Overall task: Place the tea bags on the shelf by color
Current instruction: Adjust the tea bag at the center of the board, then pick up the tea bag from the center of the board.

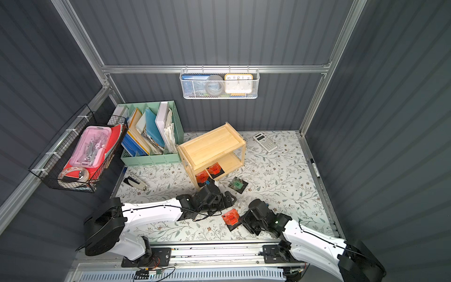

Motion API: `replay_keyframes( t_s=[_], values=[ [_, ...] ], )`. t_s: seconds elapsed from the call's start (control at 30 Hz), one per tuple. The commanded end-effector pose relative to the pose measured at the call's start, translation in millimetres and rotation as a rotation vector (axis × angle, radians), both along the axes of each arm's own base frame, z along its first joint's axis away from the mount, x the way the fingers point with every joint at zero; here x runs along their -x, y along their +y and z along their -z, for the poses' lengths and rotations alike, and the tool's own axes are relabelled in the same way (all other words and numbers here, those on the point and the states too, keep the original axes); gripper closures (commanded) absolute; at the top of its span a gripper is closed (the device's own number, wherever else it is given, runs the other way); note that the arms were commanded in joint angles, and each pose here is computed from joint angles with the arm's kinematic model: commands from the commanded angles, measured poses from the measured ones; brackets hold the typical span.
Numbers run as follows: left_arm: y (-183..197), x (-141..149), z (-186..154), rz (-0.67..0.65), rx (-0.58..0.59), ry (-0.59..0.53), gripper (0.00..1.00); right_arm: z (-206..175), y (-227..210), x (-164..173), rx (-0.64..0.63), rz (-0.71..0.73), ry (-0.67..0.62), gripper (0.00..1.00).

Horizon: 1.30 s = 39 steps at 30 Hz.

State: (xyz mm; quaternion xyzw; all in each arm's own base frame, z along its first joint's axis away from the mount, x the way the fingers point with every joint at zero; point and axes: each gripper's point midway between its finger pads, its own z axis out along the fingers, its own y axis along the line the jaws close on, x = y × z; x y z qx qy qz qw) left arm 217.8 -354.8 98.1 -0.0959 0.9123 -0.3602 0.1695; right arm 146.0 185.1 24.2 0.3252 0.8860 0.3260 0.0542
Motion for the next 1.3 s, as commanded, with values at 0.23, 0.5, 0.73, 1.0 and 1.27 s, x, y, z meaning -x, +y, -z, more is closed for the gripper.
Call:
replay_keyframes(
  t_s=[0.23,0.5,0.73,1.0,1.27],
  values=[
    [-12.1,2.7,6.6,0.048,-0.008,0.01,0.0,1.1,-3.8,-14.6,0.04,0.023,-0.068,0.62],
    [-16.6,7.6,18.6,0.06,-0.003,0.036,0.02,0.5,-11.0,-8.4,0.038,0.022,-0.077,0.62],
    [-21.1,13.8,28.6,0.06,-0.001,0.073,0.04,1.0,-16.1,-2.2,0.032,0.017,-0.082,0.63],
    [-21.3,19.1,37.2,0.055,-0.015,0.103,0.05,5.3,-12.6,2.3,0.018,-0.006,-0.06,0.62],
    [-17.2,24.3,45.5,0.046,-0.029,0.13,0.05,7.1,-6.8,3.9,0.004,-0.03,-0.046,0.63]
  ],
)
